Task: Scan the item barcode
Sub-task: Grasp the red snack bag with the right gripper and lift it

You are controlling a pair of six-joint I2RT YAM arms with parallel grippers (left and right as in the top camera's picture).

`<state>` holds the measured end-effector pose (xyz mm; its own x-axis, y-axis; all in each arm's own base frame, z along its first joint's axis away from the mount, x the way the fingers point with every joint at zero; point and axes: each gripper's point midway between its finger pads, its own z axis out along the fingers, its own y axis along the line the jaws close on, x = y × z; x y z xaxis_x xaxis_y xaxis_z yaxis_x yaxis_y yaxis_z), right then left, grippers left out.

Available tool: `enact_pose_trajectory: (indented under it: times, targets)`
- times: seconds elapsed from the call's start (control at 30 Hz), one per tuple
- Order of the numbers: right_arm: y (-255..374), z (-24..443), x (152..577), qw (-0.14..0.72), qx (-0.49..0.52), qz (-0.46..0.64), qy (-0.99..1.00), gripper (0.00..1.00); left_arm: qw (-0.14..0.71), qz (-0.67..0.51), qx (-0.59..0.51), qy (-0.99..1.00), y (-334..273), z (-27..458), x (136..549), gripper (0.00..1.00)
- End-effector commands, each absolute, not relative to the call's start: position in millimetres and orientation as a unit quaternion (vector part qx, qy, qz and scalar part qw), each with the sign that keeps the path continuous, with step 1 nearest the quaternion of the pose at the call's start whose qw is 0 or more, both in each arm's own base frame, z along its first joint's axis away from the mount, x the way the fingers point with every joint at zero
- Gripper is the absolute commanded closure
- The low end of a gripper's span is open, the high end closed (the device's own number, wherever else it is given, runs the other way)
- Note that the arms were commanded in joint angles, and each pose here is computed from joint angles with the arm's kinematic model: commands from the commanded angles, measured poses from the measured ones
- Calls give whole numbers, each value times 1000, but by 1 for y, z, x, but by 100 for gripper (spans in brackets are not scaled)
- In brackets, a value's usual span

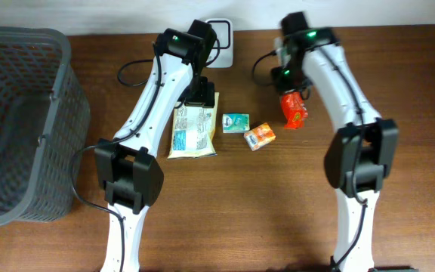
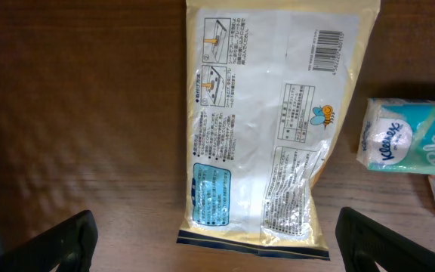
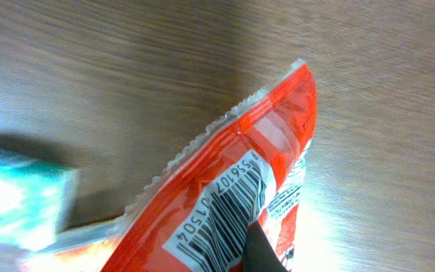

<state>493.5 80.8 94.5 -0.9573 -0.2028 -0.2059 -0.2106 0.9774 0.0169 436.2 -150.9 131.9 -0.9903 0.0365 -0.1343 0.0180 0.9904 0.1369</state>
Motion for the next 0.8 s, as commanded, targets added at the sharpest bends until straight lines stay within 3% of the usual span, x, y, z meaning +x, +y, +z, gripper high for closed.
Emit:
enact_pose_trajectory:
  times: [0.0,0.1,0.27,0.33,0.43,0.5,0.63,0.77]
  targets:
    - [89,133,498,116,-48,285,950,96,80,68,6,994,-150,142,435,1]
    - [55,152,498,127,14,434,892,96,80,68,6,994,-150,142,435,1]
    - [0,117,485,125,103,530,832,94,80,68,6,994,-150,142,435,1]
    - [-30,77,470,105,144,476,861,91,80,68,6,994,-150,142,435,1]
    - [-87,35,442,51,216,316,922,75,80,68,6,994,-150,142,435,1]
    - [-135,37,420,28,249,211,945,51,80,68,6,994,-150,142,435,1]
    - [-163,73,409,16,265,149,953,49,80,68,6,994,-150,142,435,1]
    - [-135,108,409,-2,235,154,960,49,80,68,6,994,-150,142,435,1]
